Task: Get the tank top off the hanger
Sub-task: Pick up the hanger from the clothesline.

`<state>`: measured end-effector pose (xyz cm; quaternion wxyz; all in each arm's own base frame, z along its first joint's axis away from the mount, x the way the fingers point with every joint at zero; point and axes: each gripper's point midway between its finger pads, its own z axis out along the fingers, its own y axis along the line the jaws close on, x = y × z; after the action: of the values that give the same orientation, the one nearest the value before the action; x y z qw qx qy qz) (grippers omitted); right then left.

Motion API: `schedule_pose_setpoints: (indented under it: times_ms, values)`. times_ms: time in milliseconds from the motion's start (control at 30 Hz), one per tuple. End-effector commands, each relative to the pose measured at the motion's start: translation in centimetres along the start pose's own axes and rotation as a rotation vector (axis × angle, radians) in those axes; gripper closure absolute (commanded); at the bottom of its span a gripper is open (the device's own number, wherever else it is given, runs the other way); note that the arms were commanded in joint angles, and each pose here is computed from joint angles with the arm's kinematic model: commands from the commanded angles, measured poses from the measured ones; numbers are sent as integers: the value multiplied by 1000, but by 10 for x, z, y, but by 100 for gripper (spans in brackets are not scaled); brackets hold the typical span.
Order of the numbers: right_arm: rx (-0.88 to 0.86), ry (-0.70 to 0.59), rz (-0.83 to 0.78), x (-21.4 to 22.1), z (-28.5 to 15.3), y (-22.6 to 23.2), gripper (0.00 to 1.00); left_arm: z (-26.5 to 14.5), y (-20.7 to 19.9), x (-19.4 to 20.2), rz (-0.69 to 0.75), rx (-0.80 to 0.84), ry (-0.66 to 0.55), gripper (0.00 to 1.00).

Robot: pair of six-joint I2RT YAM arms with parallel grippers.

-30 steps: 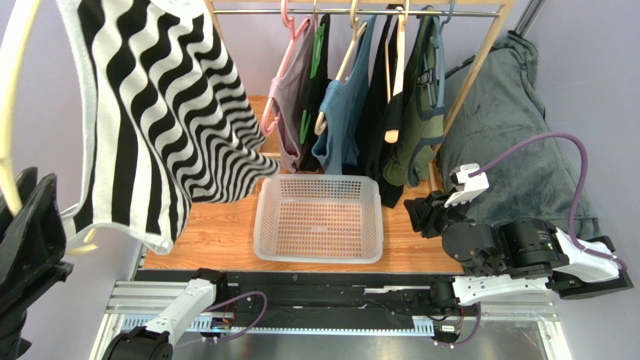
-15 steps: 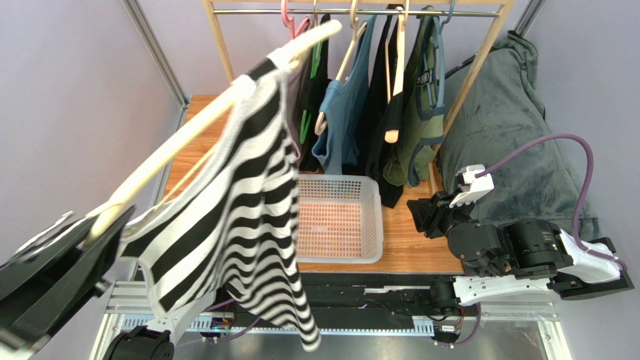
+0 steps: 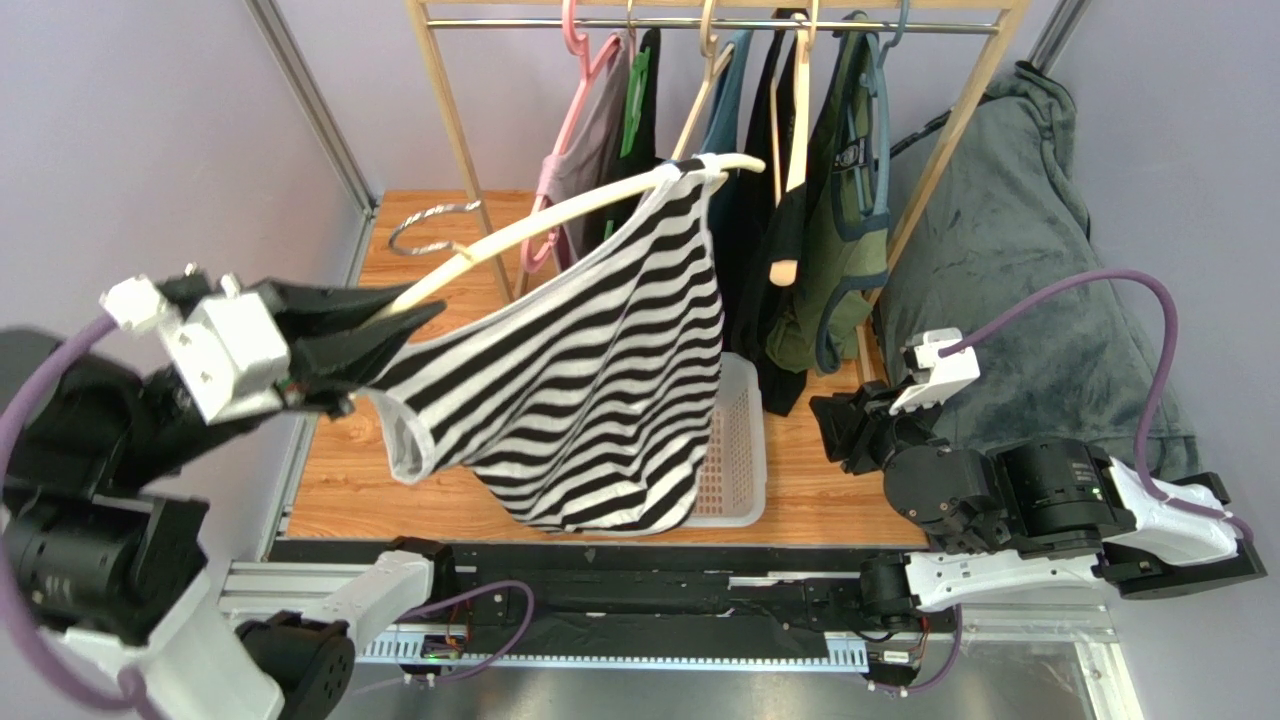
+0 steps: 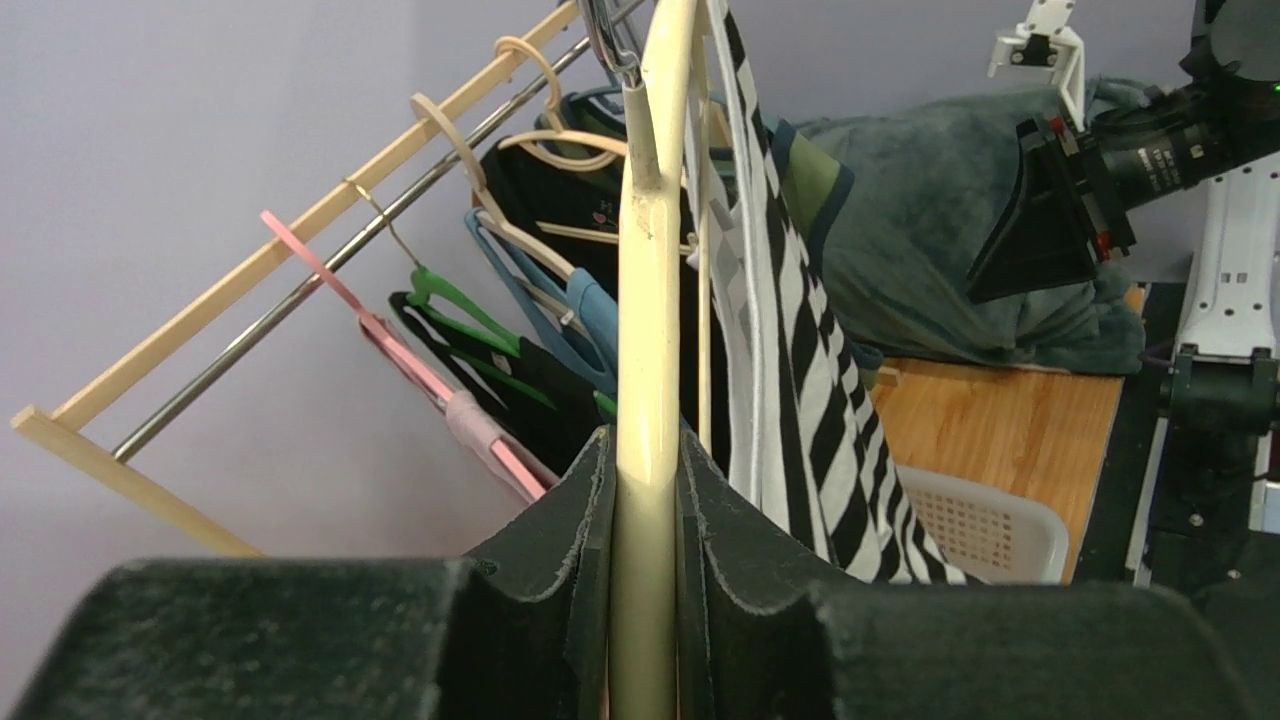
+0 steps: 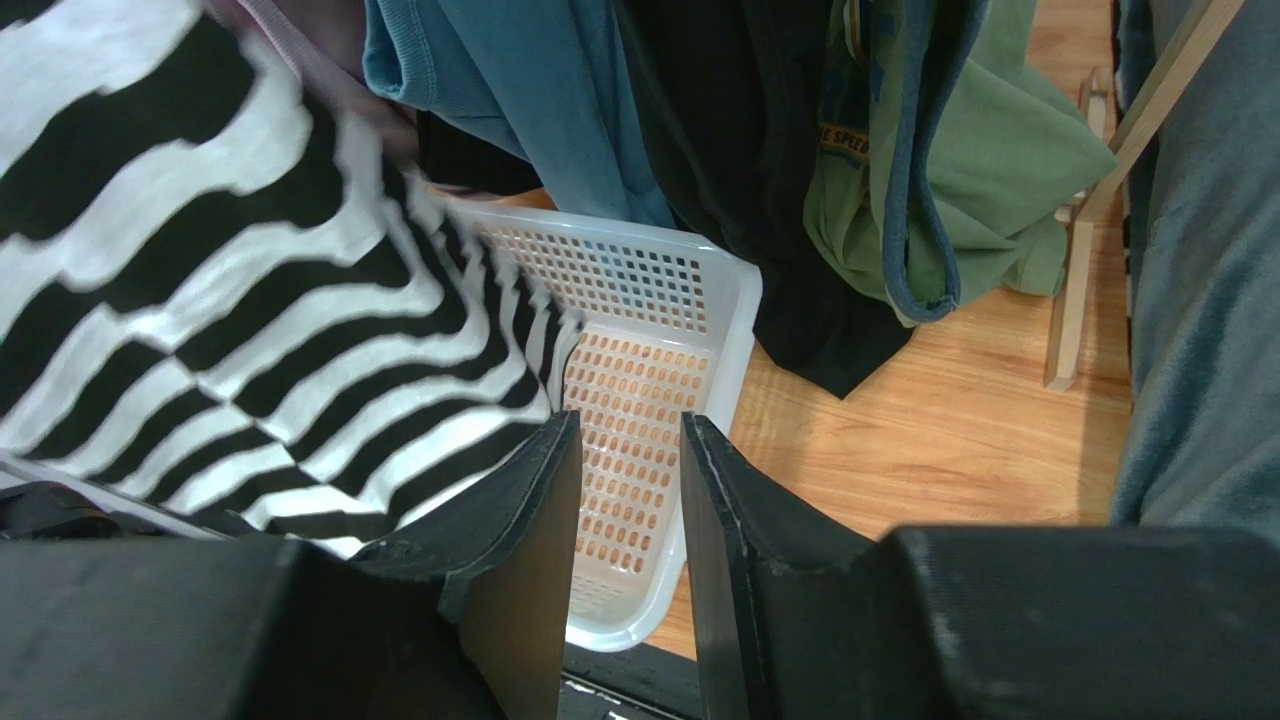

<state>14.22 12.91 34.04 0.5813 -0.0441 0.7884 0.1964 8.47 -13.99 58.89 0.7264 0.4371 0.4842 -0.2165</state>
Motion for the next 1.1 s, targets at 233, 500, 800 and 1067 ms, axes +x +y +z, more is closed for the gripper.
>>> schedule_pose_setpoints:
  times_ms: [233,500,800,1067]
  values:
    - [15,-74,16,-27,4,20,65,47,40,-42,148,114,-140,96]
    - [13,-76,6,-29,5,25,65,58,55,-49,241,98,-199,94]
    - [10,-77,11,-28,5,26,65,61,58,-53,244,100,-218,94]
    - [-24,-84,-27,-37,5,39,45,52,26,8,87,174,-90,93]
